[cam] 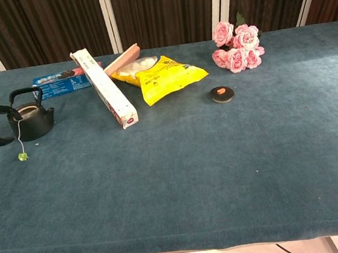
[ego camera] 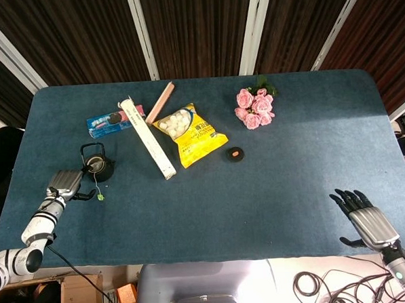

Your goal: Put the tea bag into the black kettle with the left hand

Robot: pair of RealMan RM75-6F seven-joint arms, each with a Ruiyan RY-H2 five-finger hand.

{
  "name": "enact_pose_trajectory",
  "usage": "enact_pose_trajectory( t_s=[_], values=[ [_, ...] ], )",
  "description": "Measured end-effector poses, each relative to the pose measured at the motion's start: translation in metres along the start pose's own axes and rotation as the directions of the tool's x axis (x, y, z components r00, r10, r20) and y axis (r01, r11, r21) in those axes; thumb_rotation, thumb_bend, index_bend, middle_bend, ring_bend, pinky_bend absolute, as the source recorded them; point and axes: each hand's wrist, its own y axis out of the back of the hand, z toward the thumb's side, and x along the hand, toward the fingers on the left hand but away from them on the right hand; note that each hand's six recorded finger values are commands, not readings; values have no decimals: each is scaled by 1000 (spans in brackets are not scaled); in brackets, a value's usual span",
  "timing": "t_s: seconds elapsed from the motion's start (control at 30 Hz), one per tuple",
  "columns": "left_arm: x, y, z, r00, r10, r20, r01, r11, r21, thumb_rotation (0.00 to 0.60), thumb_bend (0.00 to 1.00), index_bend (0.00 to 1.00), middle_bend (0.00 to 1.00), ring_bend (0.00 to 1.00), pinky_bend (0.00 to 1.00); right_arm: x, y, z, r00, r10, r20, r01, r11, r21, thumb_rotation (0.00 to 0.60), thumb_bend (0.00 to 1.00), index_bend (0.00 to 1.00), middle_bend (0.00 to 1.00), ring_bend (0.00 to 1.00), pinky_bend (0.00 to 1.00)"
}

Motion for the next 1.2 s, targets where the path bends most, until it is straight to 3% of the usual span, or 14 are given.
enact_pose_trajectory(
  t_s=[0.27,0.4,0.63,0.73,0.8,0.83,0.9,0.97,1.07,1.13,1.2],
  values=[
    [6,-4,0,1000,-27,-13,27,1000,6,365,354,226,975,929,1000,0,-1,-1,1000,3,4,-3,1000,0,600,107,0,0,0,0],
    [5,1,1,1000,-8,-9,8,1000,-2,369,356,207,967,926,1000,-1,-1,-1,1000,5,3,-5,1000,1,600,107,0,0,0,0],
    [-13,31,9,989,143,49,-140,988,-62,458,333,70,915,910,994,1,0,0,1000,-1,0,1,1000,-2,600,107,0,0,0,0],
    [-32,45,8,975,210,77,-204,976,-80,472,291,25,787,852,959,2,1,2,1000,-3,-3,3,1000,-3,600,107,0,0,0,0],
    [-47,52,6,964,251,87,-243,966,-92,487,269,17,603,733,893,3,1,2,1000,-6,-3,6,1000,-4,600,107,0,0,0,0],
    [-58,55,3,956,280,91,-271,957,-100,499,260,13,479,614,822,4,2,3,1000,-9,-3,9,1000,-5,600,107,0,0,0,0],
    [-77,57,-1,941,324,94,-313,943,-117,531,248,7,297,334,584,5,3,4,1000,-14,-2,14,1000,-9,600,107,0,0,0,0],
    [-100,55,-8,921,379,94,-365,921,-138,571,229,7,168,100,279,7,5,7,1000,-23,0,23,1000,-12,600,107,0,0,0,0],
    [-135,45,-18,883,463,84,-446,880,-166,600,167,7,70,2,129,11,10,11,999,-53,12,53,998,-13,600,107,0,0,0,0],
    [-161,30,-25,857,511,71,-490,850,-193,600,127,7,52,0,109,15,13,13,996,-84,29,85,996,-19,600,107,0,0,0,0],
    [-183,7,-29,847,529,53,-505,832,-230,600,105,5,44,0,103,17,14,14,993,-107,43,108,994,-20,600,107,0,0,0,0]
  ],
)
